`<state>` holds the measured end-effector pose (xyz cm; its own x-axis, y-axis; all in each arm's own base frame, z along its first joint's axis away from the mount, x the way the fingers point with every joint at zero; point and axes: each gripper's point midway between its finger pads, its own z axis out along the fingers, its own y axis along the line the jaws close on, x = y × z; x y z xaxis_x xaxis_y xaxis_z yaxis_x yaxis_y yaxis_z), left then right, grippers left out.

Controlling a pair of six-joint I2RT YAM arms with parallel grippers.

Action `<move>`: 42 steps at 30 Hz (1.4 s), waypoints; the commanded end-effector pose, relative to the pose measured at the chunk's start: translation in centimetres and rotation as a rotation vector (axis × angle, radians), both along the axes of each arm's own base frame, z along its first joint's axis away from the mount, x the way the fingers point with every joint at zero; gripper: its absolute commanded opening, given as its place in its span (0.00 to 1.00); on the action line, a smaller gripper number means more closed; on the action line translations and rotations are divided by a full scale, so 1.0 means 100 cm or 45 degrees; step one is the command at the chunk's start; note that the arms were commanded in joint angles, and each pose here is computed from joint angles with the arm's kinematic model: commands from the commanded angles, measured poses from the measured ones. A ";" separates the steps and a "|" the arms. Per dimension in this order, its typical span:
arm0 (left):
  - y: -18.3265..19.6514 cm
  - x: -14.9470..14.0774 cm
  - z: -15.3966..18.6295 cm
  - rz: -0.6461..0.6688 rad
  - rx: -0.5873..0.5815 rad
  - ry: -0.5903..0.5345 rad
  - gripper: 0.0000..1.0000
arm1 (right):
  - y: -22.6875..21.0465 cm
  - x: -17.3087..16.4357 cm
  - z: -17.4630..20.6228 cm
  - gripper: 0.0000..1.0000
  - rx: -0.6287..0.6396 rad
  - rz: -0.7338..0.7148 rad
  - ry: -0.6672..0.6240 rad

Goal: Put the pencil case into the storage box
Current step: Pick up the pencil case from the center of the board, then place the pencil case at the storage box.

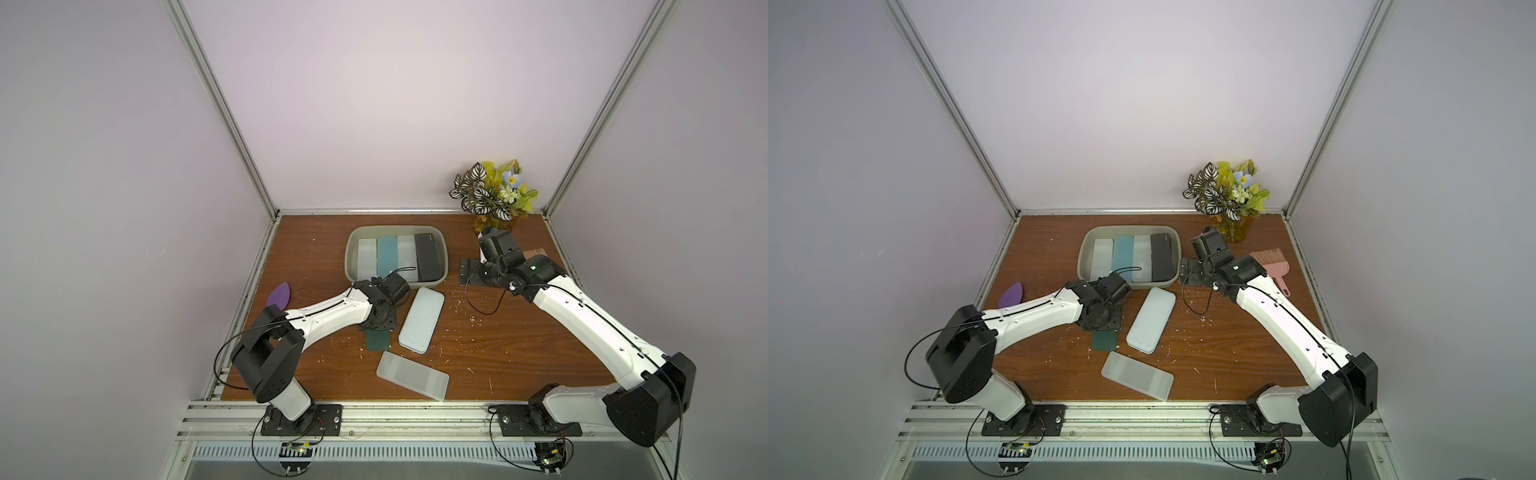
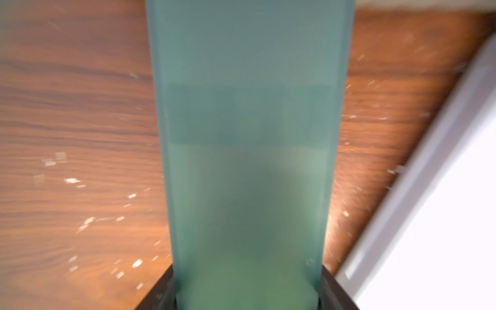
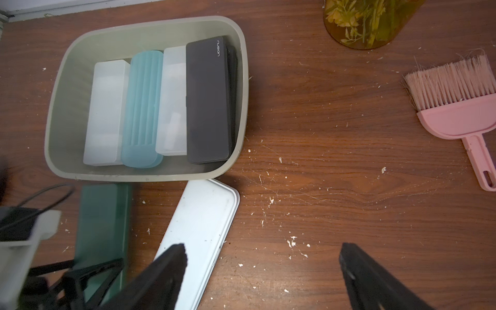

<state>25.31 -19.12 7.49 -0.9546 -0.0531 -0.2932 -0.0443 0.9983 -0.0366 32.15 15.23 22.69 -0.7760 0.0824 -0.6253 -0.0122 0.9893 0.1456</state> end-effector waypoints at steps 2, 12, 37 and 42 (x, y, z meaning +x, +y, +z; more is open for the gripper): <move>0.014 0.013 0.049 -0.003 -0.020 -0.122 0.54 | 0.000 0.004 0.011 0.96 0.023 -0.004 -0.044; -0.024 0.093 0.135 -0.110 -0.098 -0.334 0.56 | -0.001 0.002 0.002 0.97 0.032 -0.009 -0.034; -0.077 0.250 0.037 -0.198 -0.157 -0.182 0.60 | -0.008 0.001 -0.013 0.97 0.040 -0.004 0.002; -0.081 0.250 0.021 -0.198 -0.171 -0.141 0.60 | -0.005 0.001 -0.015 0.97 0.053 -0.001 0.011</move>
